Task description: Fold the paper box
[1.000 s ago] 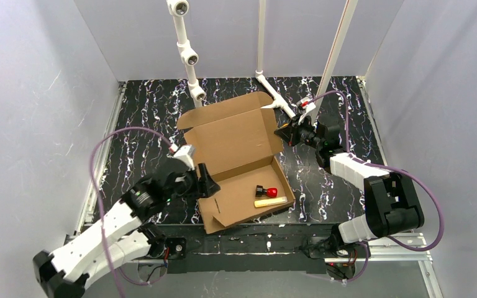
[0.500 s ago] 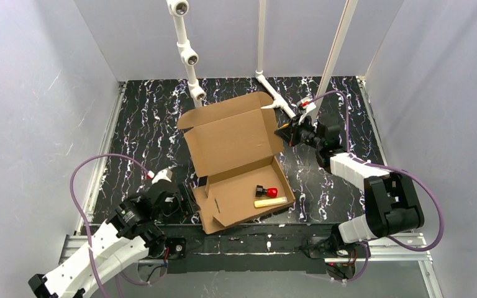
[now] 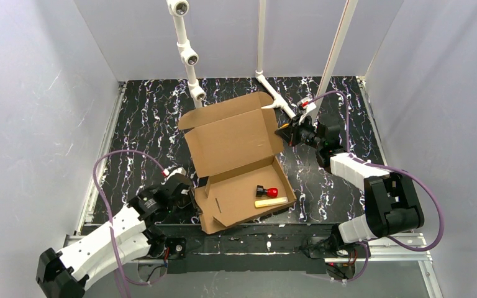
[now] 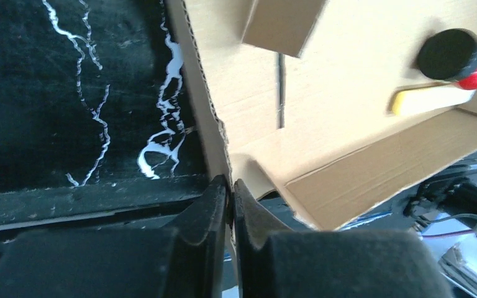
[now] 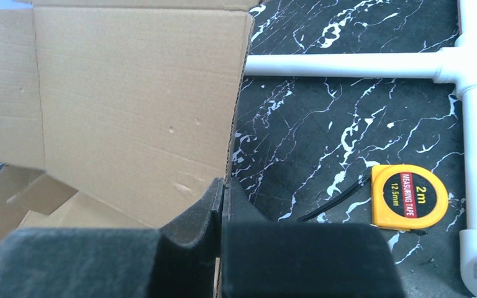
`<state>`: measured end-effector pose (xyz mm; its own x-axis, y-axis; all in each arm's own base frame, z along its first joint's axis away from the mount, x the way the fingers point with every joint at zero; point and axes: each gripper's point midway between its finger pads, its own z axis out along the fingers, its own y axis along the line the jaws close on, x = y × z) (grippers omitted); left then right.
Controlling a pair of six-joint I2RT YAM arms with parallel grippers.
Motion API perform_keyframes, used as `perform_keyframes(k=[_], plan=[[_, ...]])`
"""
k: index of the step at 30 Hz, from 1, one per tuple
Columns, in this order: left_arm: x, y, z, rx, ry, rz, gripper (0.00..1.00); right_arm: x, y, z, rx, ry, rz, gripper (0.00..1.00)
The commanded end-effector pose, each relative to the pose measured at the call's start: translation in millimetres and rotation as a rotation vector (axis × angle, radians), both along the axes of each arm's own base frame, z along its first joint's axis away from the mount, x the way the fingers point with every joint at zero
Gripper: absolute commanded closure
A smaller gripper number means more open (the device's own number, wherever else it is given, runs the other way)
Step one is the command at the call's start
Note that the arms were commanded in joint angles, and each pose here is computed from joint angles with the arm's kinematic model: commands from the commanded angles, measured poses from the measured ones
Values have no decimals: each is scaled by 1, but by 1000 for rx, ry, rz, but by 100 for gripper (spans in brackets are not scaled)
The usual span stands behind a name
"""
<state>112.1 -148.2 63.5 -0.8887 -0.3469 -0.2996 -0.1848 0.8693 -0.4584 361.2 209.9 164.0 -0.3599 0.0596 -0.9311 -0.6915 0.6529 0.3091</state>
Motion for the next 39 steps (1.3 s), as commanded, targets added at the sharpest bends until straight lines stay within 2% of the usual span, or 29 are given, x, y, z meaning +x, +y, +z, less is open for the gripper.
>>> perform_keyframes(k=[1, 16, 29, 36, 39], plan=[[14, -16, 29, -34, -49, -39, 100, 0, -1, 15, 1, -50, 11, 99], [44, -52, 76, -54, -90, -137, 100, -3, -1, 17, 26, -45, 4, 99], [58, -77, 59, -22, -18, -200, 100, -7, 2, 13, 26, -32, 37, 99], [59, -77, 47, -10, -2, -191, 74, -7, 2, 13, 22, -30, 41, 99], [58, -78, 48, -17, -1, -197, 67, -7, 2, 14, 21, -32, 39, 99]])
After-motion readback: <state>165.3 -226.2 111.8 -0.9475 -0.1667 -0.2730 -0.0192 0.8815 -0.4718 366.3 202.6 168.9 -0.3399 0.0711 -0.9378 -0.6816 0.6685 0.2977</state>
